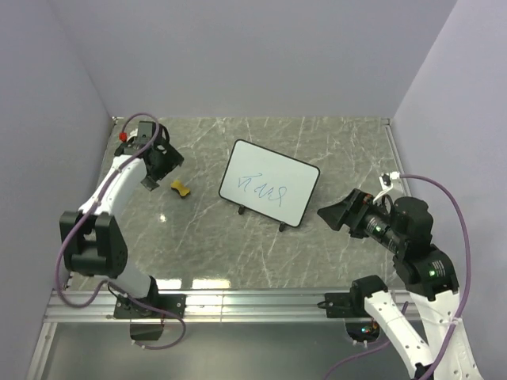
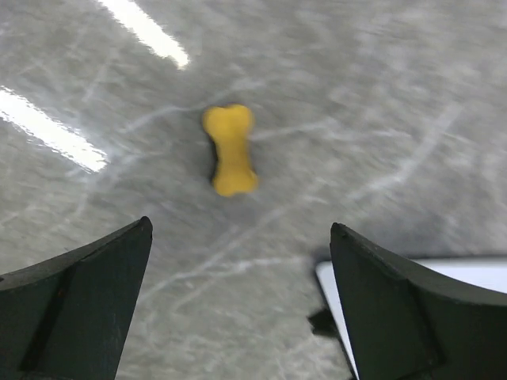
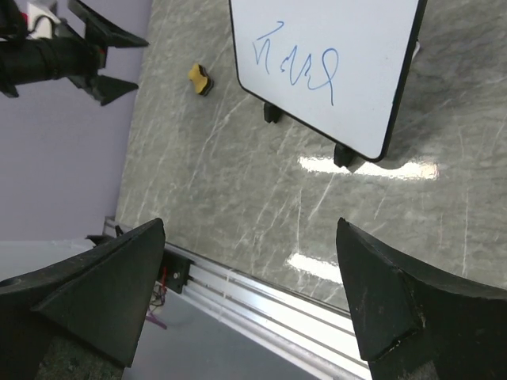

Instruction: Erase the whiteboard

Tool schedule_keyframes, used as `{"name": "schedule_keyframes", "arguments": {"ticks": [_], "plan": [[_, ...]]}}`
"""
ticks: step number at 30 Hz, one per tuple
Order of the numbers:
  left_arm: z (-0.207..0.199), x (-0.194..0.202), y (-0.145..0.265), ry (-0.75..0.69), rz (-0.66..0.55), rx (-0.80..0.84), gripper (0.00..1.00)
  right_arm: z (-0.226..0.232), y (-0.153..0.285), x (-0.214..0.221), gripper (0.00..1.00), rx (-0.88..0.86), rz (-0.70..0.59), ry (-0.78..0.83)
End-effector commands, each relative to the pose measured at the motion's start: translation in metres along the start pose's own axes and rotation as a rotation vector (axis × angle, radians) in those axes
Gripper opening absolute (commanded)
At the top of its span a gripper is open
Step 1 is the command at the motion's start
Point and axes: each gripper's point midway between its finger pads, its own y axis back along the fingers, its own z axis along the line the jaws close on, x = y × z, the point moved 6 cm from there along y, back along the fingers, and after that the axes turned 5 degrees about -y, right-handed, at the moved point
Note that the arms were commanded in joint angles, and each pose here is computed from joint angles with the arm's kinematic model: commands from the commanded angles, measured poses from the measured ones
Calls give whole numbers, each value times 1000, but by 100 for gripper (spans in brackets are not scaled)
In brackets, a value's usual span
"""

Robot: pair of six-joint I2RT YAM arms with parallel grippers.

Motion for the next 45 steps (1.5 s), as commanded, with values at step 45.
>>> {"name": "schedule_keyframes", "arguments": {"ticks": [45], "plan": [[-37, 32, -70, -100, 32, -142, 76, -23, -22, -1, 94, 181, 101, 100]]}}
